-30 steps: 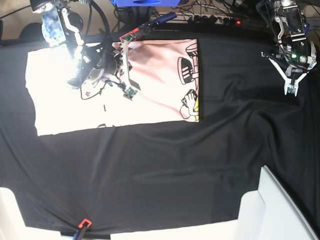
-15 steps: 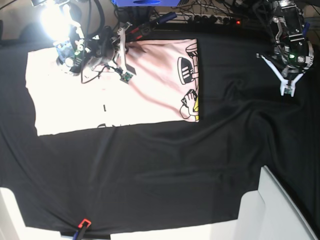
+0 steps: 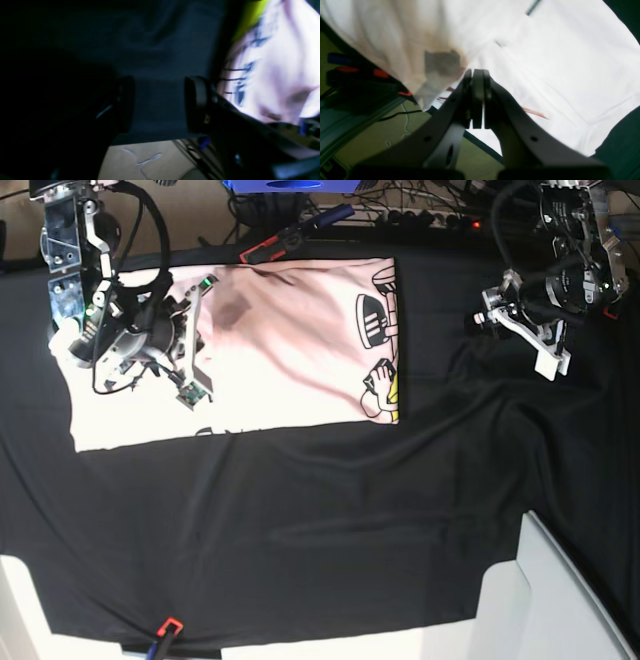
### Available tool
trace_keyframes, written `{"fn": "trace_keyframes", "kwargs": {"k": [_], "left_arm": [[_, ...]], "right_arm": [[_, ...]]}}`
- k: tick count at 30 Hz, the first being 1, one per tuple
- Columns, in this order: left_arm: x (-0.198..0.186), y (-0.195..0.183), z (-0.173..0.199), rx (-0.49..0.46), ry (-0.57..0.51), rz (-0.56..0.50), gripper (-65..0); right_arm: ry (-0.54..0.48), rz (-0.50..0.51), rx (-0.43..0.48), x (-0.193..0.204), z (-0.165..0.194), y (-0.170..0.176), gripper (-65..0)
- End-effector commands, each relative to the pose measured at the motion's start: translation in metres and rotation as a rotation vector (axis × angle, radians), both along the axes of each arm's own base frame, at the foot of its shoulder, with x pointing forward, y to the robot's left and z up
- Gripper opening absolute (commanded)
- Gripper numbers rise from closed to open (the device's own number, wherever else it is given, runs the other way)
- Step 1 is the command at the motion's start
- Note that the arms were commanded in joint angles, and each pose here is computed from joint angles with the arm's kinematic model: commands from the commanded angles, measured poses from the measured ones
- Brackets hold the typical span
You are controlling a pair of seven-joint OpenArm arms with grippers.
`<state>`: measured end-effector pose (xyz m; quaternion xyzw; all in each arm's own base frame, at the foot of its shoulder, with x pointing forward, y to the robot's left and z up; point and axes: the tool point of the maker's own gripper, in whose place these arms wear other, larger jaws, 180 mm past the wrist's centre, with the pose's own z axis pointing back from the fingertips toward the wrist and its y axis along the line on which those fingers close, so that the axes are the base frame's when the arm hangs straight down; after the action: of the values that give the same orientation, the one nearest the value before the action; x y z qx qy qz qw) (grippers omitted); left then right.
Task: Fold the T-shirt properly
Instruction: 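Grasp both ends of the shirt with the left and right grippers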
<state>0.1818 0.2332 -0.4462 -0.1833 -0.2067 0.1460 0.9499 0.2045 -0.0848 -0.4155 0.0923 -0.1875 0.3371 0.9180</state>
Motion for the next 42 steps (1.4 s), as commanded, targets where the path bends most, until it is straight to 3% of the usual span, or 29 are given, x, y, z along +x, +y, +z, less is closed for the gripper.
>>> {"fn": "trace_keyframes", "kwargs": {"k": [1, 7, 11, 18, 27, 34, 42], "left_arm": [[0.006, 0.003, 0.007, -0.015, -0.028, 0.003, -29.7], [0.014, -0.014, 0.01, -0.095, -0.107, -0.098, -27.2], [0.015, -0.021, 0.003, -0.128, -0.117, -0.136, -27.0], [0.023, -0.035, -0.017, -0.212, -0.091, -0.09, -27.0], [0.046, -0.088, -0.014, -0.277, -0.139, -0.215, -27.4], [0.045, -0.11, -0.037, -0.34, -0.07, -0.218, -27.5], [0.044, -0.13, -0.039, -0.385, -0.066, -0.214, -27.5]], "right_arm": [[-0.033, -0.017, 0.009, 0.007, 0.007, -0.004, -63.4], [-0.052, -0.089, 0.02, 0.007, 0.006, -0.022, -46.0], [-0.072, -0.125, 0.028, 0.009, 0.008, -0.031, -39.6], [-0.071, -0.127, 0.026, 0.009, 0.008, -0.032, -39.0], [-0.071, -0.127, 0.026, 0.009, 0.008, -0.032, -39.0], [-0.054, -0.128, 0.025, 0.002, 0.004, -0.032, -39.2], [-0.046, -0.128, 0.027, -0.002, 0.002, -0.031, -39.2]]}}
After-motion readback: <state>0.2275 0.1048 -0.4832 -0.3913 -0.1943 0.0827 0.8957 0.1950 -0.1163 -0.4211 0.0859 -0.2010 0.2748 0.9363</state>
